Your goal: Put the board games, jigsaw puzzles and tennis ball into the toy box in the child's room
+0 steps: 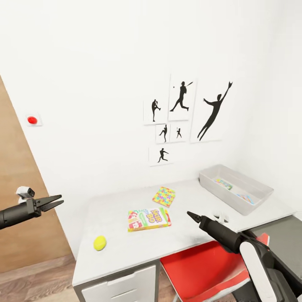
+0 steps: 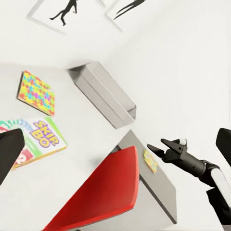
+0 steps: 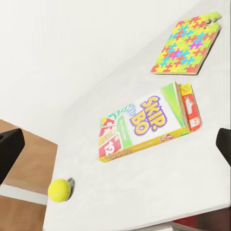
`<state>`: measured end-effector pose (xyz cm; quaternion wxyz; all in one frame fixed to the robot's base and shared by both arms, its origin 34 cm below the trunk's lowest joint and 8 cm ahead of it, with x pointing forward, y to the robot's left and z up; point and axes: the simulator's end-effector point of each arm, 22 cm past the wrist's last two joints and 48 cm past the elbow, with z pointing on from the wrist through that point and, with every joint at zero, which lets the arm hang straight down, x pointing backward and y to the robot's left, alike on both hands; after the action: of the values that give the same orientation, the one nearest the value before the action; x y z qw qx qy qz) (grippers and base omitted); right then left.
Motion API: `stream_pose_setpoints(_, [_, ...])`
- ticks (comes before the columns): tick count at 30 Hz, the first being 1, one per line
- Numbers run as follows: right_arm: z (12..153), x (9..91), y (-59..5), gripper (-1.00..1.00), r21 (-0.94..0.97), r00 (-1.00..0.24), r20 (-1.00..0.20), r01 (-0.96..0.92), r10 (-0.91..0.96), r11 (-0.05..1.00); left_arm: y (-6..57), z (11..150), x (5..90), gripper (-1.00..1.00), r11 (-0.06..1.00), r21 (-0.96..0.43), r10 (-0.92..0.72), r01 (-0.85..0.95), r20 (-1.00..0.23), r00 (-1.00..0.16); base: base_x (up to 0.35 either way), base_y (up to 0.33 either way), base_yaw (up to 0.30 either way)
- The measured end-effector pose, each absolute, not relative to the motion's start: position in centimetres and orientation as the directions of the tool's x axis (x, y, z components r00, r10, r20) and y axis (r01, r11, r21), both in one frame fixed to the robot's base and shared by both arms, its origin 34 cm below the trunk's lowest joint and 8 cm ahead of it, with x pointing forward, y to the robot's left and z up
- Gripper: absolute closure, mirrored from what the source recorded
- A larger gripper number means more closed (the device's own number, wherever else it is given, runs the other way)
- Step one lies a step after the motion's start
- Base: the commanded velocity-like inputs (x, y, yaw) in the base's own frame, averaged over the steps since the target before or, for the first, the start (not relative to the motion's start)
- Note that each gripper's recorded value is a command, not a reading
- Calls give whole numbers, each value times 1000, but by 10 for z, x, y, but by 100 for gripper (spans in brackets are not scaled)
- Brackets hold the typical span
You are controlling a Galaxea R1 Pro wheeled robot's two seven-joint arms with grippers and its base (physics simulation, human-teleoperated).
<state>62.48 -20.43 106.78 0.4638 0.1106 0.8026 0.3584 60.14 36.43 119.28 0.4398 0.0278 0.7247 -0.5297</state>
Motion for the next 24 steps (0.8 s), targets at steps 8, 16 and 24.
stream_pose_setpoints(8, [1068,625,-204,-100,678,-546,-665,-155,509,719,364,1193,602,-100,436,-743,-426,507,-667,-611,22,3,-279])
stream_pose_setpoints(16, [1068,625,-204,-100,677,-545,-666,-156,509,719,366,1194,602,-100,438,-743,-430,506,-668,-607,-49,81,-286])
stream_pose_setpoints(24, [1067,625,-203,-100,679,-546,-664,-154,511,717,366,1194,602,-100,438,-743,-431,506,-668,-607,-47,184,-285])
